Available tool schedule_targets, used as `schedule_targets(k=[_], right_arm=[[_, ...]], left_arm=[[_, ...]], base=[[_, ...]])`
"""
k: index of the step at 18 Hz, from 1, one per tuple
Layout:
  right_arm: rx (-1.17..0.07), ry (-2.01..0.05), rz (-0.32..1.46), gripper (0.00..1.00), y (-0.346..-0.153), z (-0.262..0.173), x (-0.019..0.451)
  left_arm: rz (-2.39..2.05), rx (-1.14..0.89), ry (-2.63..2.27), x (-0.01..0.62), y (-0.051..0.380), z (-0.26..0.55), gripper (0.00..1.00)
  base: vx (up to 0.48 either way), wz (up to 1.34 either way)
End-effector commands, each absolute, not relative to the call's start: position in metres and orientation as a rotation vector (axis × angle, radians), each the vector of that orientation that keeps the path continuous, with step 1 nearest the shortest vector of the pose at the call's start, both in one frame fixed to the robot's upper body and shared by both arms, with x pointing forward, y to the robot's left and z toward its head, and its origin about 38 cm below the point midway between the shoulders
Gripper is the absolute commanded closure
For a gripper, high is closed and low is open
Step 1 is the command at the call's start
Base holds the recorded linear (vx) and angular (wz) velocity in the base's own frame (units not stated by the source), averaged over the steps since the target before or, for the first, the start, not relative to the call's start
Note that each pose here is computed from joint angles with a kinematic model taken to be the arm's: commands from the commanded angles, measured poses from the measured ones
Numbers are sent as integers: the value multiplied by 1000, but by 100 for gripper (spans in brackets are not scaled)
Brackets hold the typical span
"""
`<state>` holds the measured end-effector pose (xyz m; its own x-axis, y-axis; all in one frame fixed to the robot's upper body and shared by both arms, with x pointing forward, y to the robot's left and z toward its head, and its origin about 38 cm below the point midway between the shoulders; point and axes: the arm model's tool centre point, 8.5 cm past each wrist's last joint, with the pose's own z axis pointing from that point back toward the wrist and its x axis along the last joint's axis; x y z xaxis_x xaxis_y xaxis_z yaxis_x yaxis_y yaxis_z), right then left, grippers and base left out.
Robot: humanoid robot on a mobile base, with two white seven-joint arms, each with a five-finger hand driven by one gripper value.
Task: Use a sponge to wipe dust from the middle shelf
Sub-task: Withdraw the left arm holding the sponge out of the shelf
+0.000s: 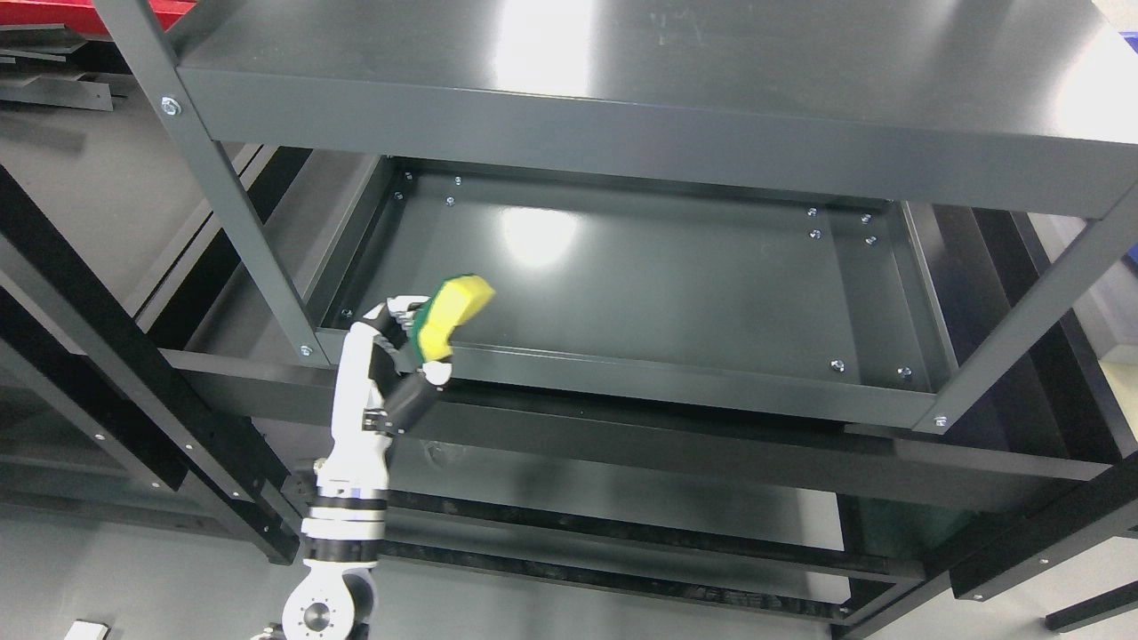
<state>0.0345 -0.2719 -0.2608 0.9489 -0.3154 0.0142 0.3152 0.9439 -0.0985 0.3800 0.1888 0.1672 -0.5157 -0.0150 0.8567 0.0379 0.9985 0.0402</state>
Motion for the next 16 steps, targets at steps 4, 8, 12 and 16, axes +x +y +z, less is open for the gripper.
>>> schedule_targets(k=[4,8,12,16], right_arm=[[-118,-19,-322,0,-284,-260,40],[-118,-19,-322,0,-284,-260,40],[-118,-21,-322,0,-284,-260,41],[-118,-19,-322,0,-284,-260,40]], left_arm=[[-24,70,-2146,376,236,180,100],[-74,13,-2154,375,219,180,100],[-92,-15,-2155,375,209,180,100],[-93,-17,-2155,375,208,180,100]], base=[[0,0],[0,0],[0,0],[0,0]])
